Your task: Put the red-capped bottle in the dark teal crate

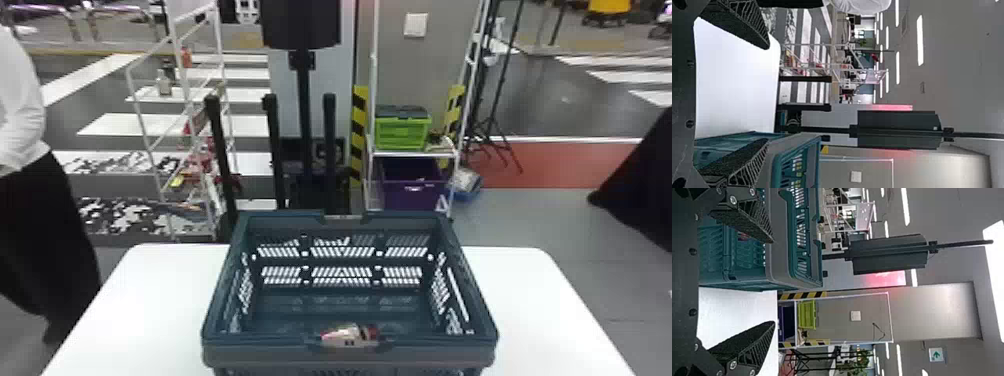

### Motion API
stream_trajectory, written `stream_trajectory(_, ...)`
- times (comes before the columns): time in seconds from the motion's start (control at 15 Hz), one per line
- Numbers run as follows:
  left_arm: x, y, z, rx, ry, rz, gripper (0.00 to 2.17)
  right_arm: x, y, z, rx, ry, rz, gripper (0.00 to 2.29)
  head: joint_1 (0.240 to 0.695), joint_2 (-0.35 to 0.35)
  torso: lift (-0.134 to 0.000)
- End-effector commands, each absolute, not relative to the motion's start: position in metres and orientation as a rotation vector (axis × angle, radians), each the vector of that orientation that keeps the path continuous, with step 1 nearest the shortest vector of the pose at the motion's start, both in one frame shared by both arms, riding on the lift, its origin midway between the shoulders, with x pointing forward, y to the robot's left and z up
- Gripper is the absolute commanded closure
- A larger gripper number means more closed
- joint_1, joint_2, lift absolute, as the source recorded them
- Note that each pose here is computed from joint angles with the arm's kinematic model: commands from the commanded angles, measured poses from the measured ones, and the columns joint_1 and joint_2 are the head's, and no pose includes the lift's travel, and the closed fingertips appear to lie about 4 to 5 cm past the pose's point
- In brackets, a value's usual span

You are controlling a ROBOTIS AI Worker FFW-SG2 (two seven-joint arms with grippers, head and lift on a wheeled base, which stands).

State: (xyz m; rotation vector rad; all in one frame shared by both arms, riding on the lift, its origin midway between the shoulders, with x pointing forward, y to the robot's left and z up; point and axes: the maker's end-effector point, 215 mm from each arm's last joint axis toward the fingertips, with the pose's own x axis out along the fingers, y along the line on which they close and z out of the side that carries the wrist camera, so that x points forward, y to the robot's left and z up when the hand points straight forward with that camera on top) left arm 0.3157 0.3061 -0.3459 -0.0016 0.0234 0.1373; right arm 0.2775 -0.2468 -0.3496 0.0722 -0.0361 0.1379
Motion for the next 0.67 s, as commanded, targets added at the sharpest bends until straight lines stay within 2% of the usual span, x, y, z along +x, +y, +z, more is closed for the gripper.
stream_trajectory(0.0, 0.302, 0.301, -0.365, 0.003, 0.048, 0.132, 0.04, 0.277, -0.244, -0.349, 0.075, -0.039, 0.142, 0.15, 0.499, 0.0, 0.0)
stream_trajectory(0.6, 0.295, 0.295, -0.384, 0.01, 0.103, 0.138, 0.04, 0.277, -0.24, -0.349, 0.072, -0.033, 0.158, 0.15, 0.499, 0.0, 0.0)
